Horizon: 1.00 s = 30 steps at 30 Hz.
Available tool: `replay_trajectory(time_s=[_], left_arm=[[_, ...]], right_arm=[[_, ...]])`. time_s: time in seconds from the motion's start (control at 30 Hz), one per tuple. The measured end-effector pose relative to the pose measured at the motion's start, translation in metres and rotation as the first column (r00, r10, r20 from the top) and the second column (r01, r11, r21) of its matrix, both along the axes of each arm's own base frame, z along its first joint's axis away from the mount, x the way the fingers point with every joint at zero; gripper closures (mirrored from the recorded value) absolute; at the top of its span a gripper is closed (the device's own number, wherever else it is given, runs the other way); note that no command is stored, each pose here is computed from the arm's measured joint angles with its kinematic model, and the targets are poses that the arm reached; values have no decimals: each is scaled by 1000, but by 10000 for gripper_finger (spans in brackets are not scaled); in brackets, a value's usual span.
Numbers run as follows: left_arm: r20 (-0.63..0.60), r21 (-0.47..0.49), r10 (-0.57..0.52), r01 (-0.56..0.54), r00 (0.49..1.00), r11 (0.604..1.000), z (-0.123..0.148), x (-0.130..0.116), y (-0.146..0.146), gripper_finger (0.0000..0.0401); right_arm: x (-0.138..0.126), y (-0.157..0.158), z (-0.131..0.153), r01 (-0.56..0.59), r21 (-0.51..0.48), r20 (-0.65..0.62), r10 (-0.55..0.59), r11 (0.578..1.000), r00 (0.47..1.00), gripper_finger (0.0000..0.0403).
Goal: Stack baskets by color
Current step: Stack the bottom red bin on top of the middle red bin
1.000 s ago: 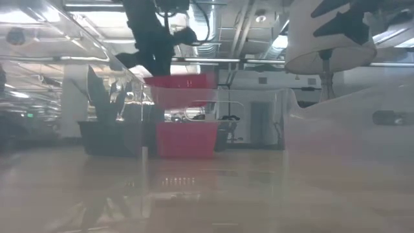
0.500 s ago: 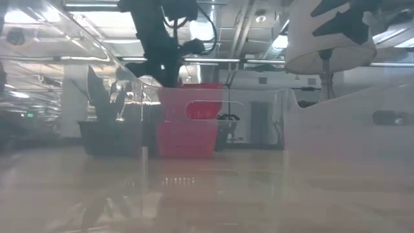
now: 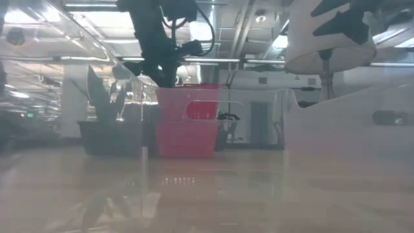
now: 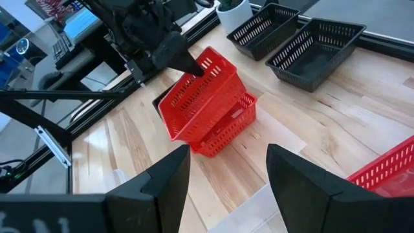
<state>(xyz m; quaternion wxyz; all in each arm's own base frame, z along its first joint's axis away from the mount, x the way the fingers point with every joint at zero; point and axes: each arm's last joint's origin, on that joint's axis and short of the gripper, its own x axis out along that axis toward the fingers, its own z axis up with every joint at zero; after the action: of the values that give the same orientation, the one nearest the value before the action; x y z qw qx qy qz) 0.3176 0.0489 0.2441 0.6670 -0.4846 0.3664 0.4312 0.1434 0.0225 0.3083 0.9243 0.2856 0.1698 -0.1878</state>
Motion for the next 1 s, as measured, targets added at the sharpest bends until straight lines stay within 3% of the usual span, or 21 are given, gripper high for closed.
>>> replay_trajectory(time_s=[1.0], left_arm=[[-10,-91,63,-63,998,994,-1,-3,-3,401]], right_arm=[[-1,0,-1,-6,-16,-19,6,1000,1000,177]])
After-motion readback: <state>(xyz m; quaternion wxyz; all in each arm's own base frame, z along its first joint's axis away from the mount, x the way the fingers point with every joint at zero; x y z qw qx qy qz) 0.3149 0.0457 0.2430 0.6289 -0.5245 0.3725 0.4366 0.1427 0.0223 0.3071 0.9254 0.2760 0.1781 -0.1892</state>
